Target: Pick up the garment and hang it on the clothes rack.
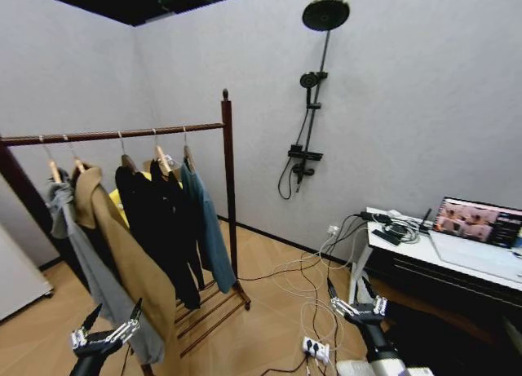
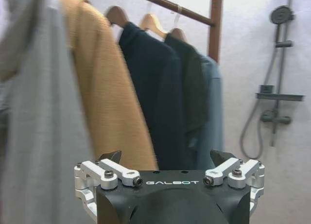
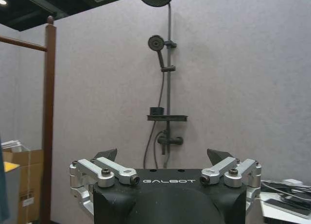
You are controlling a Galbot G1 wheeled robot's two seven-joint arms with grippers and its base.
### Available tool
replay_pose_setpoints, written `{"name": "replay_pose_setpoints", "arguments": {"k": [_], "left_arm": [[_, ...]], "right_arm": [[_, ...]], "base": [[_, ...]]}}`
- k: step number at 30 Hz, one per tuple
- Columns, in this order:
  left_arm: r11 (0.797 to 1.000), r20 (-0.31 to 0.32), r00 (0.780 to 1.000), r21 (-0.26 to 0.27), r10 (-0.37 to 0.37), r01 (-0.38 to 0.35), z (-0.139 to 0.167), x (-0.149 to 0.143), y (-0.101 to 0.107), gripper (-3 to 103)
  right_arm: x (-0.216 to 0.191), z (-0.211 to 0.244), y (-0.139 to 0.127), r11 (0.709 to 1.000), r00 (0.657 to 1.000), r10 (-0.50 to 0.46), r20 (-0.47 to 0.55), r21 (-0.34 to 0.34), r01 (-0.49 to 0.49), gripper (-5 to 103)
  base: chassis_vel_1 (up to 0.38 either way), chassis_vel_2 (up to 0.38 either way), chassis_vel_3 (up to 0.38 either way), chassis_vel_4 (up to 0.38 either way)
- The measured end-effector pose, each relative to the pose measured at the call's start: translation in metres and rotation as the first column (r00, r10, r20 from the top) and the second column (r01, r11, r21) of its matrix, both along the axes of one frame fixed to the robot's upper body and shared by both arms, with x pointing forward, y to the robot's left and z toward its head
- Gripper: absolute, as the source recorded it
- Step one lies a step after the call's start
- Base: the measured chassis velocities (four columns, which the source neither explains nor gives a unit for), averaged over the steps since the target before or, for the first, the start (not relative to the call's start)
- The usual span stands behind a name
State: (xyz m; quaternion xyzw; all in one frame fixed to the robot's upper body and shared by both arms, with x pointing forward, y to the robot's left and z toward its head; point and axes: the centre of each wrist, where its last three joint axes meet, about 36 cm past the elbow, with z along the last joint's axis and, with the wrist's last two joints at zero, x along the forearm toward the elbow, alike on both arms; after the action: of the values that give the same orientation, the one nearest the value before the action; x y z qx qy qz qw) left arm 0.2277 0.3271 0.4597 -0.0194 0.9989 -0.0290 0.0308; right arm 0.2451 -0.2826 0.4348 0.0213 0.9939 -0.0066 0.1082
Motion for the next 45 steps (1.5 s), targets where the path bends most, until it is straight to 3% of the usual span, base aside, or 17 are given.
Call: {"name": "replay_pose_setpoints", "arguments": {"k": [20,45], "left_arm": [[1.000,0.000,1.000,0.000,0.000,0.000,0.0000,0.0000,0.0000,100],[1.000,0.000,1.000,0.000,0.000,0.000,0.0000,0.0000,0.0000,100]], "right_arm": [[0.0000,-0.0001,0.0000,1.000,1.000,0.000,0.000,0.000,0.000,100],[0.0000,-0.0001,0.0000,1.000,1.000,0.000,0.000,0.000,0.000,100]], "base": [[-0.128,-0.124,-0.119,-0.117],[-0.017,-0.021,-0.021,-0.021]]}}
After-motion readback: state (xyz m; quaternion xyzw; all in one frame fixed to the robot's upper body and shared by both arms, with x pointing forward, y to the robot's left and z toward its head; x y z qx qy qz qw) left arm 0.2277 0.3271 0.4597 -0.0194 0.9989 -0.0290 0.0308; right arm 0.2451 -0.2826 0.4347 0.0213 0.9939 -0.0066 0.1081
